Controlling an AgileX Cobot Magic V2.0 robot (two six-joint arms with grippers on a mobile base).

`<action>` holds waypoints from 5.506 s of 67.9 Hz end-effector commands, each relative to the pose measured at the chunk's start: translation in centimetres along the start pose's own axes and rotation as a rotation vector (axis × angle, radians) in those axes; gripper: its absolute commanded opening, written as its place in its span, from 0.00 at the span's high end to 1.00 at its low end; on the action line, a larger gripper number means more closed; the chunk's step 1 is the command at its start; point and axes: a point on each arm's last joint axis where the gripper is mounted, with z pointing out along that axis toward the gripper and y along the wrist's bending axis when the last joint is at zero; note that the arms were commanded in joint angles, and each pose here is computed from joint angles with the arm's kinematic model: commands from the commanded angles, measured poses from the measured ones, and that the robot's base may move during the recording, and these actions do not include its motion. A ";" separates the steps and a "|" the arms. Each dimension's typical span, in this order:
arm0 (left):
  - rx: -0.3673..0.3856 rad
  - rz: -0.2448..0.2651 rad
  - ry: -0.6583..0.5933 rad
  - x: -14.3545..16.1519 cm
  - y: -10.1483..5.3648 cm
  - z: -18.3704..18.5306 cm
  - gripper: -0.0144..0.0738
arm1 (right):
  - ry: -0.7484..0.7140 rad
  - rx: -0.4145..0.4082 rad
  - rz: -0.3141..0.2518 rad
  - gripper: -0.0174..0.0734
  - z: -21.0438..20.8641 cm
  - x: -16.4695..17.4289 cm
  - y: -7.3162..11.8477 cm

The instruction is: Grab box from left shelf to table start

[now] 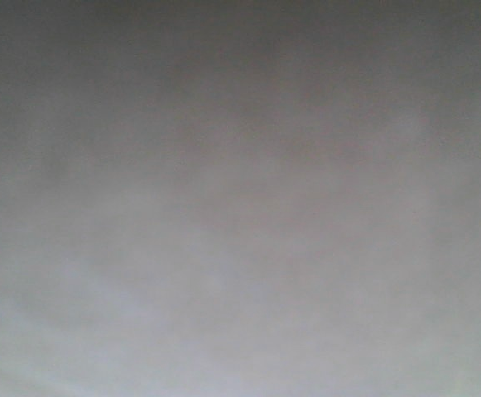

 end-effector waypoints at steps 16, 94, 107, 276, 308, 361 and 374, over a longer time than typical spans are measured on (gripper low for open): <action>0.012 0.126 0.021 -0.1 -0.1 -0.2 0.94 | -0.114 0.027 -0.030 0.74 -0.4 -1.6 0.0; 0.012 0.126 0.021 -0.1 -0.1 -0.2 0.94 | -0.114 0.027 -0.030 0.74 -0.4 -1.6 0.0; 0.012 0.126 0.021 -0.1 -0.1 -0.2 0.94 | -0.114 0.027 -0.030 0.74 -0.4 -1.6 0.0; 0.014 0.125 0.019 -0.1 -0.2 -0.2 0.94 | -0.116 0.028 -0.029 0.74 -0.3 -1.6 0.0; -0.003 0.187 -0.126 -3.9 -1.4 -3.5 0.94 | -0.030 0.025 0.010 0.74 0.6 -1.8 -0.1; -0.083 0.204 0.251 -20.3 -4.5 3.9 0.94 | 0.698 0.373 -0.030 0.74 13.4 -6.4 -4.9; -0.097 0.189 0.347 -22.0 -4.0 9.1 0.94 | 0.760 0.377 -0.029 0.74 18.3 -4.9 -6.4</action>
